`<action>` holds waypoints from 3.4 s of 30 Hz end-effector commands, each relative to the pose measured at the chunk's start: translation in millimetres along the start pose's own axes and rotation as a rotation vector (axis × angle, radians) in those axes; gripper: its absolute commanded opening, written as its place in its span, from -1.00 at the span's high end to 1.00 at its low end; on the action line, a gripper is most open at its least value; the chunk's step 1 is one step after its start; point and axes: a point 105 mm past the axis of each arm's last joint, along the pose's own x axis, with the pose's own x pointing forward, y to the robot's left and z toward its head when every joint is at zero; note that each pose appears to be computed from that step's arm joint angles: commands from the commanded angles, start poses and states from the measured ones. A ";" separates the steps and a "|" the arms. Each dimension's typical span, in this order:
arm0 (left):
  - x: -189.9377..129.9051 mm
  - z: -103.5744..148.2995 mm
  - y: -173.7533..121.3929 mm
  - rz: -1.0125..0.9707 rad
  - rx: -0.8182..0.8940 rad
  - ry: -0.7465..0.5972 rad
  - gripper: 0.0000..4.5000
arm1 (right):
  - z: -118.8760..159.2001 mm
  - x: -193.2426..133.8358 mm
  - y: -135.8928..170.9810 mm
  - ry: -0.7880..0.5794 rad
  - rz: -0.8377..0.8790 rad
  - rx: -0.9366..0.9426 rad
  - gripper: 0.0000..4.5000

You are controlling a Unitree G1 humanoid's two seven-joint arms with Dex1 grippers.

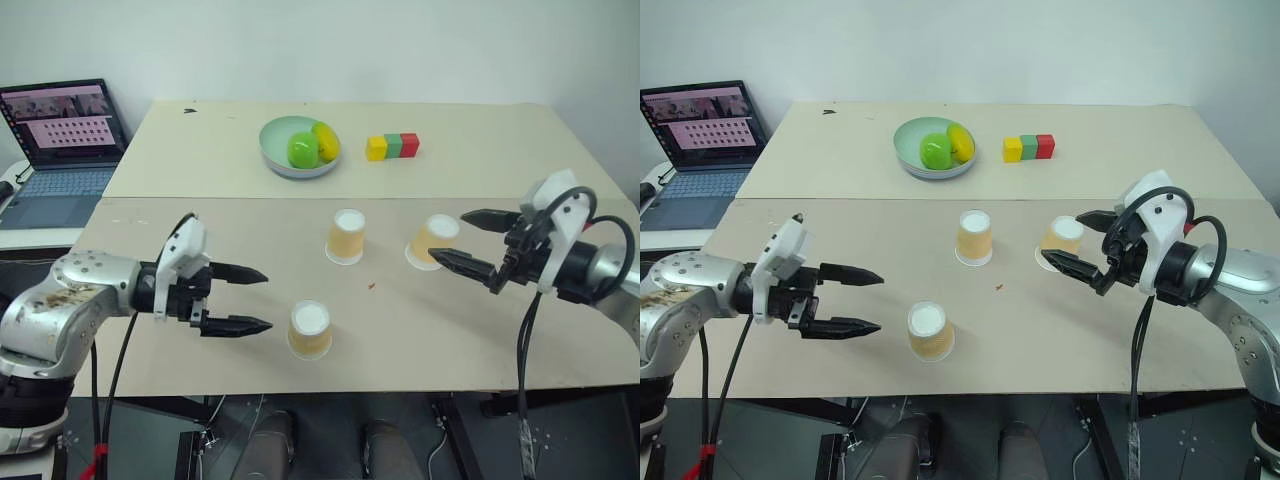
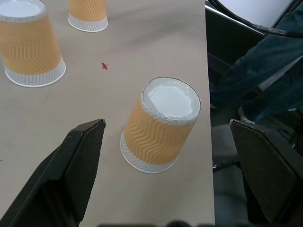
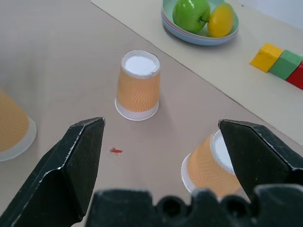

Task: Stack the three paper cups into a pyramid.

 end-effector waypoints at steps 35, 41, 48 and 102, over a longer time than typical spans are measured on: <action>88.3 2.0 9.4 -0.123 0.238 -0.100 -0.99 | 13.2 -32.9 5.0 -0.006 -0.141 -0.045 -1.00; 94.2 6.8 14.4 -0.139 0.272 -0.100 -0.99 | 14.9 -32.4 6.1 -0.011 -0.153 -0.047 -1.00; 91.7 3.8 16.5 -0.148 0.286 -0.078 -0.17 | 13.5 -33.1 7.2 -0.008 -0.161 -0.043 -1.00; 97.2 31.8 133.7 0.365 0.077 -0.140 -0.15 | 12.7 -17.0 9.5 -0.050 -0.135 -0.025 -1.00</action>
